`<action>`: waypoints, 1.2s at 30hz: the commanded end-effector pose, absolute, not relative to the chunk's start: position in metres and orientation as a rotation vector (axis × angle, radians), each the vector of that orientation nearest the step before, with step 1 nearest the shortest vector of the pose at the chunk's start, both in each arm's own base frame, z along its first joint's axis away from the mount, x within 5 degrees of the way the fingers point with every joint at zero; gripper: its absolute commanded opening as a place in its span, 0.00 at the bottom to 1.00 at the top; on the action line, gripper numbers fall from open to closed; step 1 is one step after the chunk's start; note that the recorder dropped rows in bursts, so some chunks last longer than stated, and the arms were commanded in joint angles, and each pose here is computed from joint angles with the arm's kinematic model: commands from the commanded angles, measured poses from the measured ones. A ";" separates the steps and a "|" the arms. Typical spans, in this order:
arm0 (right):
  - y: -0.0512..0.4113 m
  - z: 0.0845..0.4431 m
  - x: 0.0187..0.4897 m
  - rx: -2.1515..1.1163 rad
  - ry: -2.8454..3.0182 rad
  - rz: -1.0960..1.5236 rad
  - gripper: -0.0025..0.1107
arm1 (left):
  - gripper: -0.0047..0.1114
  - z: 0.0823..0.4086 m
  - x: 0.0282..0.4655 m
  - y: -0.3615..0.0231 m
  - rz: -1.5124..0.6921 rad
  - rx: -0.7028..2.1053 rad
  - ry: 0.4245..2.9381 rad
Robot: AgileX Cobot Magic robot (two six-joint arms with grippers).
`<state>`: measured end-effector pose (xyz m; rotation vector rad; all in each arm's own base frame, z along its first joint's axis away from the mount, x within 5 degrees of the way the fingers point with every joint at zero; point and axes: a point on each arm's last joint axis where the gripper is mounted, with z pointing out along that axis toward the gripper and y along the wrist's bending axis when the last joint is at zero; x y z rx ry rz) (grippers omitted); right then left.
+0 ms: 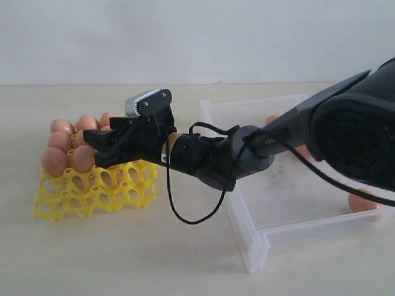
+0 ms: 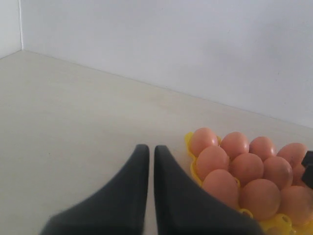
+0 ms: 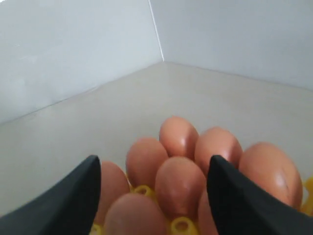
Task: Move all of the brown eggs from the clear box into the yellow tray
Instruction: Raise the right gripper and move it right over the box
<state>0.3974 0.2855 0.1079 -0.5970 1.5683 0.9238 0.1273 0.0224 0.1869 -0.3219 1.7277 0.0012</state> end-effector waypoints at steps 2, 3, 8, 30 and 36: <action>0.283 0.154 0.395 -0.737 1.615 0.816 0.52 | 0.07 0.187 0.126 0.022 -0.001 -0.315 1.726; 0.281 0.159 0.394 -0.772 1.657 0.765 0.51 | 0.07 0.187 0.126 0.022 -0.001 -0.315 1.726; 0.268 0.178 0.388 -0.944 1.839 0.531 0.15 | 0.07 0.187 0.126 0.022 0.000 -0.314 1.720; 0.099 0.216 0.365 -0.382 2.137 0.001 0.02 | 0.07 0.187 0.126 0.022 -0.001 -0.314 1.722; 0.067 0.205 0.349 -0.357 2.177 -0.407 0.02 | 0.07 0.187 0.126 0.022 -0.001 -0.314 1.722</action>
